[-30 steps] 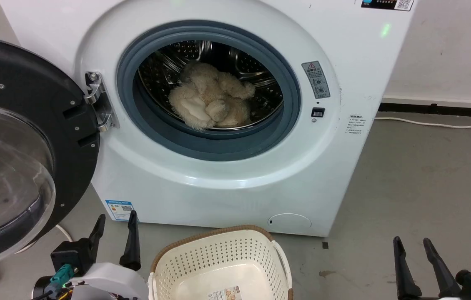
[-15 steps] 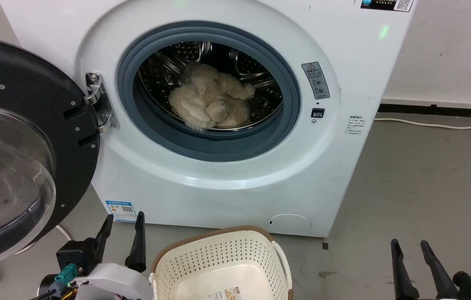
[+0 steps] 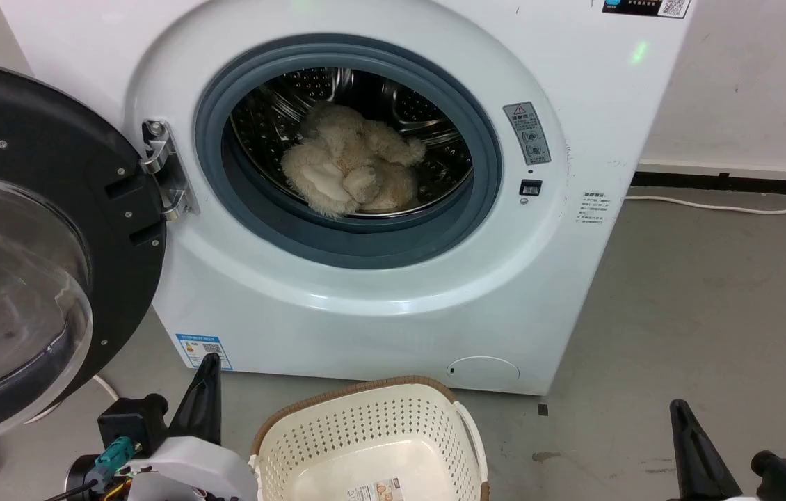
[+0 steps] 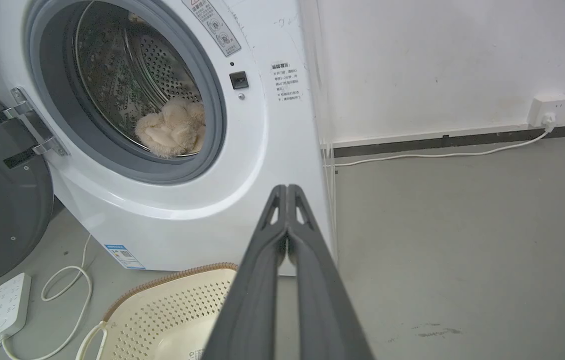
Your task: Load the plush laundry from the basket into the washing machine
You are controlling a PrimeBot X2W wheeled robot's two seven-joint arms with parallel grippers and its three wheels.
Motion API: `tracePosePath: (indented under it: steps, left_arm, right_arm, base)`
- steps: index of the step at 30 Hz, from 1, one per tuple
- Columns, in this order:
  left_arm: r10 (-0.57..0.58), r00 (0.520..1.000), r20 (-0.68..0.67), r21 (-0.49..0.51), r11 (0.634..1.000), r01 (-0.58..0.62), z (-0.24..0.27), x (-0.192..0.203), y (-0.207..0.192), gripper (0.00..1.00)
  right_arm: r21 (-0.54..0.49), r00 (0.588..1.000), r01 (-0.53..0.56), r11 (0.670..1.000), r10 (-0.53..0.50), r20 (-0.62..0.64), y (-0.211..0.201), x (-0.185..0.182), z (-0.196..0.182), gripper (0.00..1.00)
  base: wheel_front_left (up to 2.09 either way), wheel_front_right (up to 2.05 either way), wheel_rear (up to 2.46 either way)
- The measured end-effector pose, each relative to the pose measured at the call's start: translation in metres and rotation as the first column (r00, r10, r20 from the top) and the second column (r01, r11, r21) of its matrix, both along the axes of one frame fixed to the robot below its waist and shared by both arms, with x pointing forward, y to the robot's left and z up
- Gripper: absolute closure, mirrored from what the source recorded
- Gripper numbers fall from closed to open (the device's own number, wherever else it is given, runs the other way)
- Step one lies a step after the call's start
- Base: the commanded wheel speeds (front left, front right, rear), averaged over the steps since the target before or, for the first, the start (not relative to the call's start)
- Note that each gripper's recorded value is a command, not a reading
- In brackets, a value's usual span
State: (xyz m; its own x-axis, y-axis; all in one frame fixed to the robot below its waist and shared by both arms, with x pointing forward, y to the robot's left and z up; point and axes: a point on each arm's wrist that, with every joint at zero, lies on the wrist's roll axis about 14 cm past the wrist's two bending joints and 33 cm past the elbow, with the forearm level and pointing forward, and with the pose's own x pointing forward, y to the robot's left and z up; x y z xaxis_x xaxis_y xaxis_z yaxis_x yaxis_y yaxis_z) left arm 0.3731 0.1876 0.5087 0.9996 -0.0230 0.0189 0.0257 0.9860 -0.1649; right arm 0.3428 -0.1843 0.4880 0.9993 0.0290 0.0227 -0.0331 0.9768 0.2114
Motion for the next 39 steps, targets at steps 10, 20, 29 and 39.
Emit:
tracePosePath:
  steps: [10,20,29,39]
  left_arm:
    - [-0.006,1.000,0.009,0.015,1.000,0.006,0.005,0.002,-0.004,1.00]
    - [-0.010,1.000,0.020,0.034,0.999,0.009,0.010,0.004,-0.006,1.00]
    - [-0.013,1.000,0.016,0.047,0.999,0.012,0.011,0.004,-0.009,1.00]
    - [-0.013,1.000,0.017,0.067,0.998,0.012,0.012,0.004,-0.009,1.00]
  right_arm:
    - [-0.026,1.000,-0.014,1.000,0.014,-0.010,0.003,0.001,0.001,1.00]
    - [-0.049,1.000,-0.028,0.998,0.027,-0.016,0.006,0.004,0.003,1.00]
    - [-0.066,0.999,-0.037,0.997,0.036,-0.019,0.008,0.006,0.006,1.00]
    - [-0.089,0.999,-0.049,0.995,0.047,-0.016,0.010,0.009,0.010,1.00]
  base:
    - [0.00,0.00,0.00]
    - [0.00,0.00,0.00]
    - [0.00,0.00,0.00]
    - [0.00,0.00,0.00]
